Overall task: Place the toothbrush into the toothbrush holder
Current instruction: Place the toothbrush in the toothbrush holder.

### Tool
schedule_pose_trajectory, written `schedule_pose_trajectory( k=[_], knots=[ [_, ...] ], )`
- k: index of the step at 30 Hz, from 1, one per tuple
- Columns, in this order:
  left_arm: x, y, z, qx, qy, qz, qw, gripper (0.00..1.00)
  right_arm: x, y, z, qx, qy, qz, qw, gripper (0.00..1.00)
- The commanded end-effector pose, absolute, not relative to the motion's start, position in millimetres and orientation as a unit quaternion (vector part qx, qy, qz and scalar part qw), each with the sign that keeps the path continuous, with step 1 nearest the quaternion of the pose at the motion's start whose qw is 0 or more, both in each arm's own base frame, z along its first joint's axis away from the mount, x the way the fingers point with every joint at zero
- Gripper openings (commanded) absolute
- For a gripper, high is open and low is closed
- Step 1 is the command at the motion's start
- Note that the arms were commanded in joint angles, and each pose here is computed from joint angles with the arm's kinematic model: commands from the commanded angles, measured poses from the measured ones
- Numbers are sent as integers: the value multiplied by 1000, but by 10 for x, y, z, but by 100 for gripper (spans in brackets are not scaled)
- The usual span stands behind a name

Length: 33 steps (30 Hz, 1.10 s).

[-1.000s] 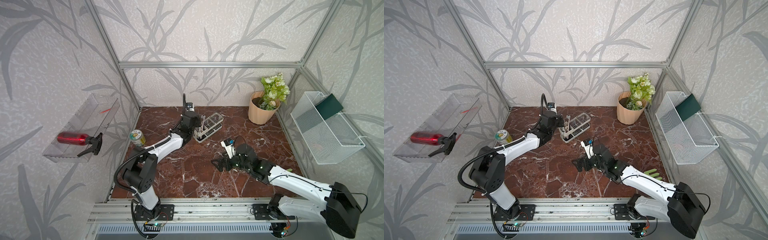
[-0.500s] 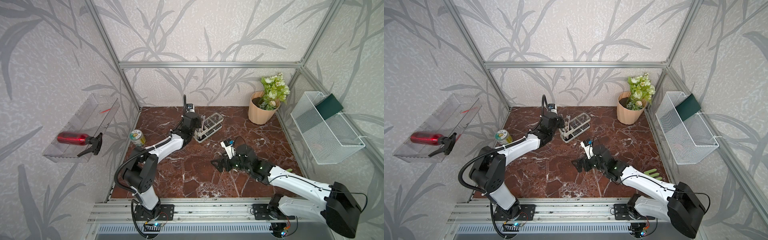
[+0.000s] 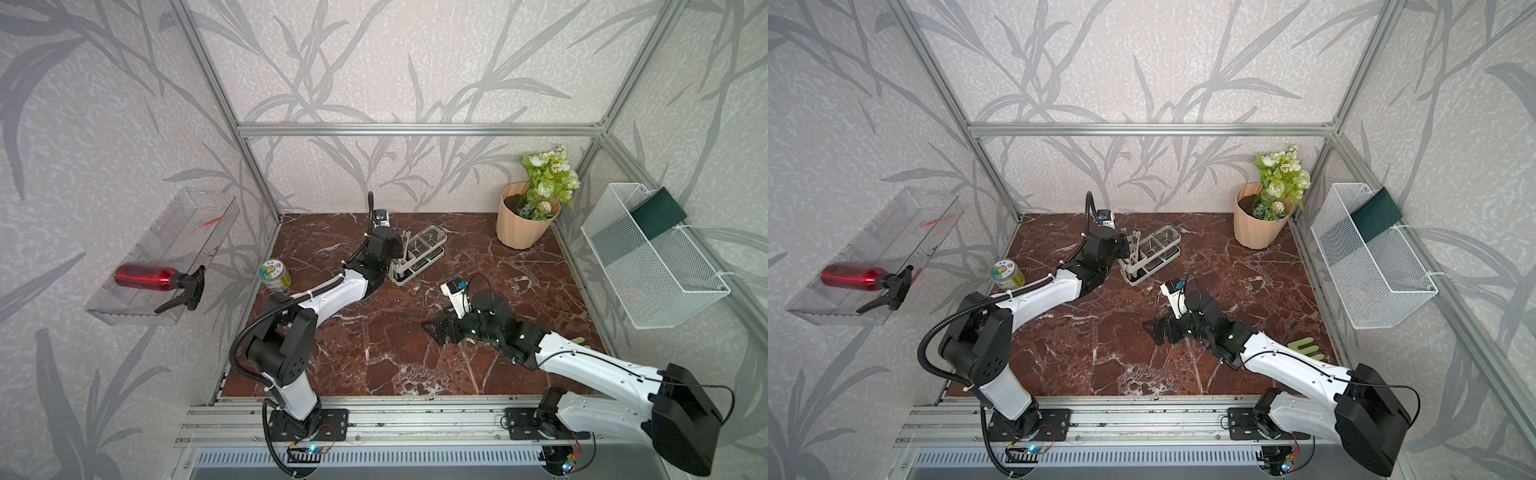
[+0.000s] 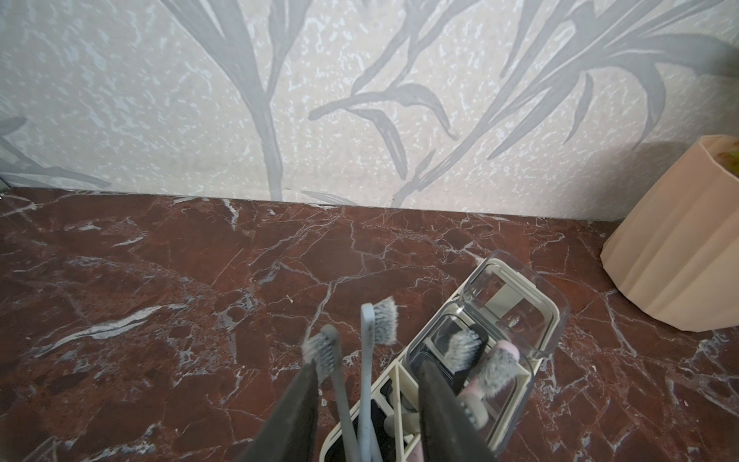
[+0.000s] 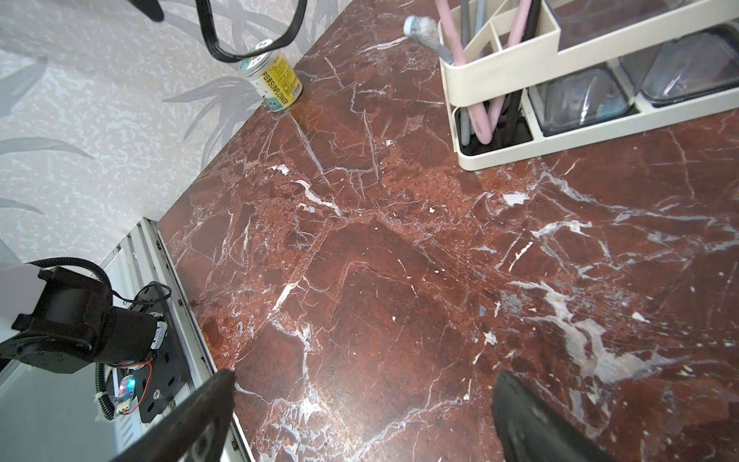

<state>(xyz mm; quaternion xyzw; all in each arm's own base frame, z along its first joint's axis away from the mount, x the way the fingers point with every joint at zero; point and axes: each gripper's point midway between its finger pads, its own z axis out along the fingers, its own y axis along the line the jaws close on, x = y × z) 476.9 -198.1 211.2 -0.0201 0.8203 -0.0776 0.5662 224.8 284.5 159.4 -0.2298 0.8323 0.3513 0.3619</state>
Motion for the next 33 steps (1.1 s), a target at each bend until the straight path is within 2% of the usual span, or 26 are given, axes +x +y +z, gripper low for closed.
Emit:
schedule_pose_trajectory(
  k=[1, 7, 12, 15, 22, 26, 28, 33],
  knots=[
    [4726, -1966, 2606, -29, 794, -94, 599, 49, 2232, 2870, 1633, -234, 823, 360, 371, 99],
    [4514, -1854, 3177, -35, 776, -112, 620, 66, 2277, 2818, 1689, -227, 816, 352, 397, 99],
    [4253, -1642, 3369, -35, 785, -86, 612, 81, 2355, 2676, 1832, -210, 814, 325, 433, 99],
    [4083, -1440, 3340, -39, 803, -49, 592, 99, 2461, 2465, 1956, -194, 826, 264, 458, 99],
    [3692, -726, 2963, -105, 838, 57, 532, 99, 2709, 1907, 2097, -122, 842, 157, 502, 99],
    [3578, -376, 2697, -147, 840, 98, 512, 99, 2845, 1662, 2316, -128, 799, 97, 580, 99],
    [3546, -271, 2582, -149, 841, 120, 506, 99, 2967, 1395, 2396, -109, 784, 33, 611, 99],
    [3533, -5, 2340, -147, 837, 186, 494, 99, 3252, 576, 2419, -7, 775, -70, 628, 99]
  ],
)
